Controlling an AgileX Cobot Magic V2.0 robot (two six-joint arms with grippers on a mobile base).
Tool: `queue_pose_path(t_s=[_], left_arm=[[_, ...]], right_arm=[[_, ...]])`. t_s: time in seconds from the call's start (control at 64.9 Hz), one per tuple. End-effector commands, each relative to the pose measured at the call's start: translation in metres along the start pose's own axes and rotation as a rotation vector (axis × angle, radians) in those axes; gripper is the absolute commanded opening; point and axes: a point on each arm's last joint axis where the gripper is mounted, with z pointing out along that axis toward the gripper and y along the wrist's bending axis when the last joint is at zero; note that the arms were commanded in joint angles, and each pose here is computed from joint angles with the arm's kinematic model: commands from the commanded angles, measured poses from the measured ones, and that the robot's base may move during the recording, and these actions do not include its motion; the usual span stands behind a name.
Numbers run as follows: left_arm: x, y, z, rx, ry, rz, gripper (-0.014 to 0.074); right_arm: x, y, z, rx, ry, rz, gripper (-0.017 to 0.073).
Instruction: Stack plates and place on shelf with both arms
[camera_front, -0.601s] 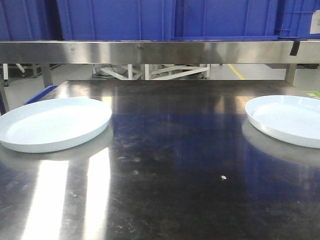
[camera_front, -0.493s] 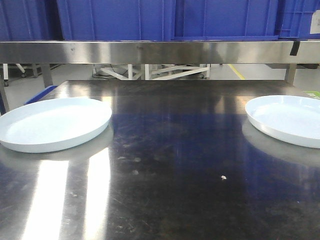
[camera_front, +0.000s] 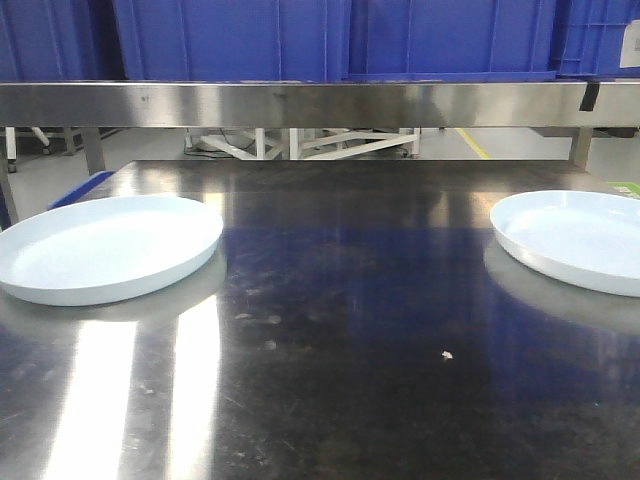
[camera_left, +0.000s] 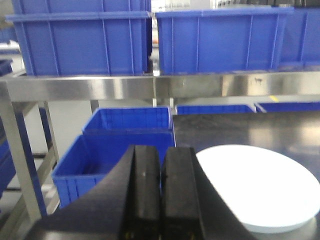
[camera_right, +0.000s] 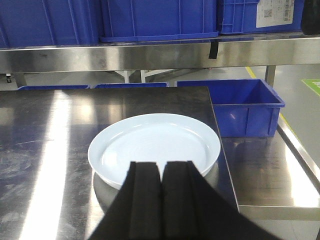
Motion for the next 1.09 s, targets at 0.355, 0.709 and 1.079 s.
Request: queue_pose_path(t_s=[0.355, 0.709, 1.079], left_arm=[[-0.065, 0.003, 0.045, 0.012, 0.211, -0.022, 0.0082], [-0.052, 0.000, 0.115, 0.042, 0.582, -0.106, 0.0082], [-0.043, -0.003, 0.219, 0.073, 0.933, -0.123, 0.0082]], right_arm=[[-0.009, 0.001, -0.002, -0.007, -0.108, -0.009, 0.0047], [-0.009, 0.001, -0.002, -0.007, -0.108, -0.009, 0.0047], [-0.009, 0.001, -0.002, -0.007, -0.108, -0.009, 0.0047]])
